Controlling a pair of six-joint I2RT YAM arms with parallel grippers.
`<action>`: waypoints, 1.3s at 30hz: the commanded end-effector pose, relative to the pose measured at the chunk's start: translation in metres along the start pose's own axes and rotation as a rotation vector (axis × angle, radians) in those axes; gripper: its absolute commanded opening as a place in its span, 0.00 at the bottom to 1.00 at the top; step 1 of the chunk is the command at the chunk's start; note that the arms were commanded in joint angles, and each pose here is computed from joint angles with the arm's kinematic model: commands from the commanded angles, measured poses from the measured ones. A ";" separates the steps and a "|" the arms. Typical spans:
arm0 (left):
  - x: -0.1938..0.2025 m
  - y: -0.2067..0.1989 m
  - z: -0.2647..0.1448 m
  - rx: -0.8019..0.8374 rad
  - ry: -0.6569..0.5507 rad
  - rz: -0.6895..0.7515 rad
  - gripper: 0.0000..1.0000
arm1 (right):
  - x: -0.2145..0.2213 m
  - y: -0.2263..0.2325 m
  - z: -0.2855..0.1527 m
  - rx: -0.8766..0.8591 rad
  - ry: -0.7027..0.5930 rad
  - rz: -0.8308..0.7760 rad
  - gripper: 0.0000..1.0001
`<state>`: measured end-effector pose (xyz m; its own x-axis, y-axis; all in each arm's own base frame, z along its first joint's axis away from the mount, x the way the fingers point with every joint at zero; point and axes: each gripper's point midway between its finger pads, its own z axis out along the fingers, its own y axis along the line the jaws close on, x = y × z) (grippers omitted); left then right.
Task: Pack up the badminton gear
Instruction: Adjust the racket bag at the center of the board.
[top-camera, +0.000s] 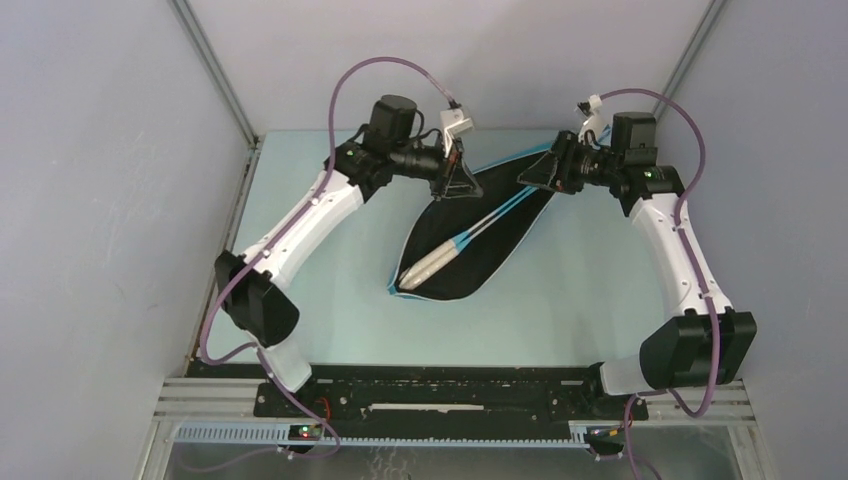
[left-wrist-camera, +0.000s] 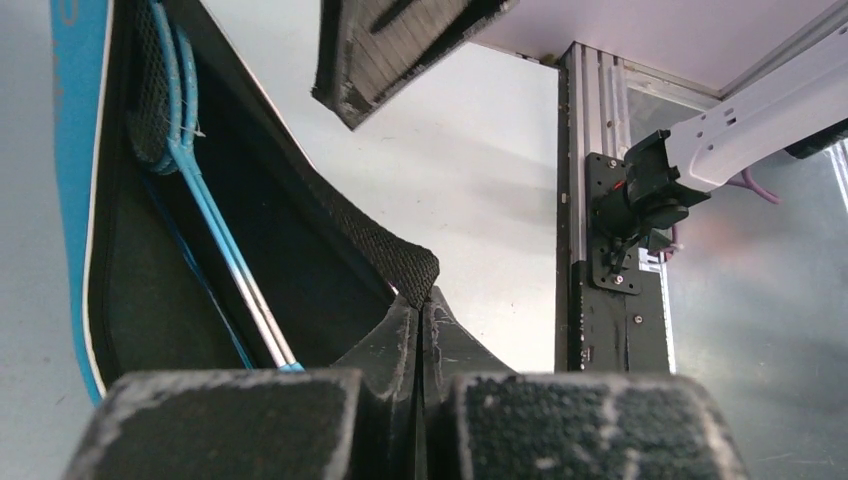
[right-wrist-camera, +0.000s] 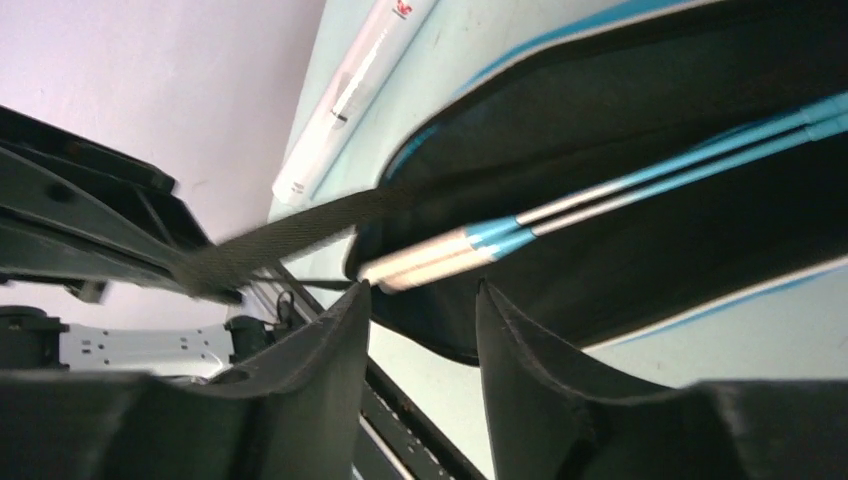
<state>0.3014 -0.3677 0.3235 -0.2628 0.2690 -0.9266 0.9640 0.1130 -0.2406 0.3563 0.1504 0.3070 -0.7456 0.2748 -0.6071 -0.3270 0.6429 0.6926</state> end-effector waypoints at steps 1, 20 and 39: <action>-0.054 -0.037 -0.043 0.030 -0.094 0.117 0.00 | 0.013 -0.001 -0.008 -0.037 0.036 -0.162 0.58; -0.006 -0.035 -0.094 -0.054 0.133 0.328 0.00 | 0.017 -0.027 -0.067 0.125 0.123 -0.971 0.80; 0.014 -0.031 -0.122 -0.051 0.265 0.513 0.00 | 0.016 -0.110 -0.047 0.246 0.440 -1.394 0.81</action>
<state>0.2639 -0.2522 0.3094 0.0857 0.5964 -0.7981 0.9956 -0.0204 0.0916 0.3542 0.0493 0.2438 -0.1288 -0.7849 -0.6062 -0.8246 0.4243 -0.3742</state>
